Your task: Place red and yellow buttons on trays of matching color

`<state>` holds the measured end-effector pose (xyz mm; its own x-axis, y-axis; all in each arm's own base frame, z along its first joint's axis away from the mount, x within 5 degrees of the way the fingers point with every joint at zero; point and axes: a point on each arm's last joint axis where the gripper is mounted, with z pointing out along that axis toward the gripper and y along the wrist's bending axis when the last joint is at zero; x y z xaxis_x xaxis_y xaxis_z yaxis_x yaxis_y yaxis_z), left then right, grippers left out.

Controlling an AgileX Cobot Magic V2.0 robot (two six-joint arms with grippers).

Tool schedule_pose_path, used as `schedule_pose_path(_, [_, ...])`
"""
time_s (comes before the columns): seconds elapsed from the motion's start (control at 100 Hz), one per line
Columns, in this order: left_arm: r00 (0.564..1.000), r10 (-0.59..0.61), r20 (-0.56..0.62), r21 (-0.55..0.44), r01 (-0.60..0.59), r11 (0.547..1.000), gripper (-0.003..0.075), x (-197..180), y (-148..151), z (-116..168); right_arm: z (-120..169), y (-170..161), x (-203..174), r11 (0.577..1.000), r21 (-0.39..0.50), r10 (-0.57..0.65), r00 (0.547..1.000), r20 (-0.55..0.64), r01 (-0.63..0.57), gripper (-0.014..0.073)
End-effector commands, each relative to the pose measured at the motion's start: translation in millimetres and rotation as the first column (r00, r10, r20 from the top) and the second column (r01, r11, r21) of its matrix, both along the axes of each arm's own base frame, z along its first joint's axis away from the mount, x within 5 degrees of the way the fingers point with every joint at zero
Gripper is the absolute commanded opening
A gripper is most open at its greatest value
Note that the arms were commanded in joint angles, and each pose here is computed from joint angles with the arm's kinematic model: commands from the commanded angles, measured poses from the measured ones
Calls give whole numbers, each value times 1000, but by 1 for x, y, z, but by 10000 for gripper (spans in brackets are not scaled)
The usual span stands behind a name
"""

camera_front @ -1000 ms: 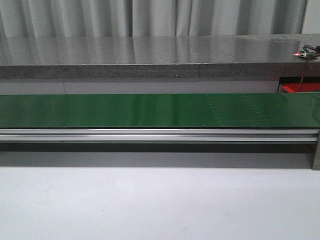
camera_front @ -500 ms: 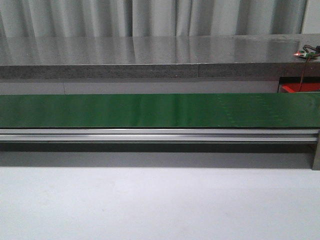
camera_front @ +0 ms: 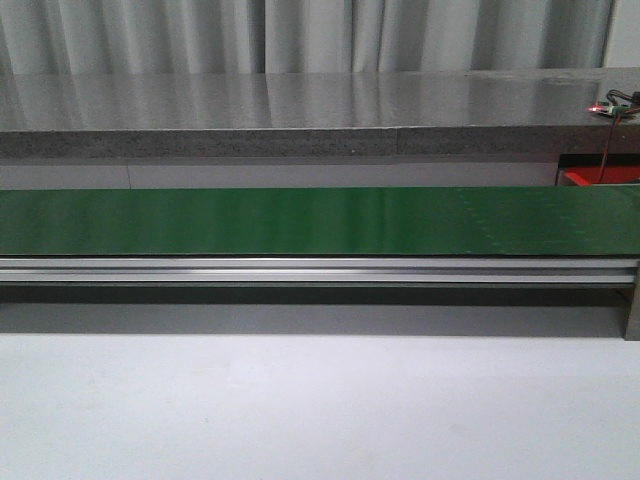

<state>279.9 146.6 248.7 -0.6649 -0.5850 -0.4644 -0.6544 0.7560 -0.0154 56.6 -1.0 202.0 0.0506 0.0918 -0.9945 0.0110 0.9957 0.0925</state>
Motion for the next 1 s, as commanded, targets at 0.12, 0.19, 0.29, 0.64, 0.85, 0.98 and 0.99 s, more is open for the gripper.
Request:
schedule_pose_path(0.12, [990,-107,88,86,99,991,218,6,-14,67,14,0,-3,1000,-17,-1,994,108,3,-72])
schedule_pose_path(0.19, [982,-164,95,83,156,984,218,11,-22,80,14,0,-3,1000,-17,-1,994,108,3,-72])
schedule_pose_path(0.29, [965,-221,142,84,211,974,218,20,-35,95,14,0,-3,1000,-17,-1,994,108,3,-72])
schedule_pose_path(0.64, [920,-374,115,48,371,927,218,56,-80,90,14,0,-3,1000,-17,-1,994,108,3,-72])
schedule_pose_path(0.85, [904,-424,56,11,425,905,218,81,-97,66,14,0,-3,1000,-17,-1,994,108,3,-72])
schedule_pose_path(0.98, [901,-433,31,-16,434,901,218,89,-101,53,14,0,-3,1000,-17,-1,994,108,3,-72])
schedule_pose_path(0.99, [901,-433,28,-18,434,901,218,89,-101,53,14,0,-3,1000,-17,-1,994,108,3,-72])
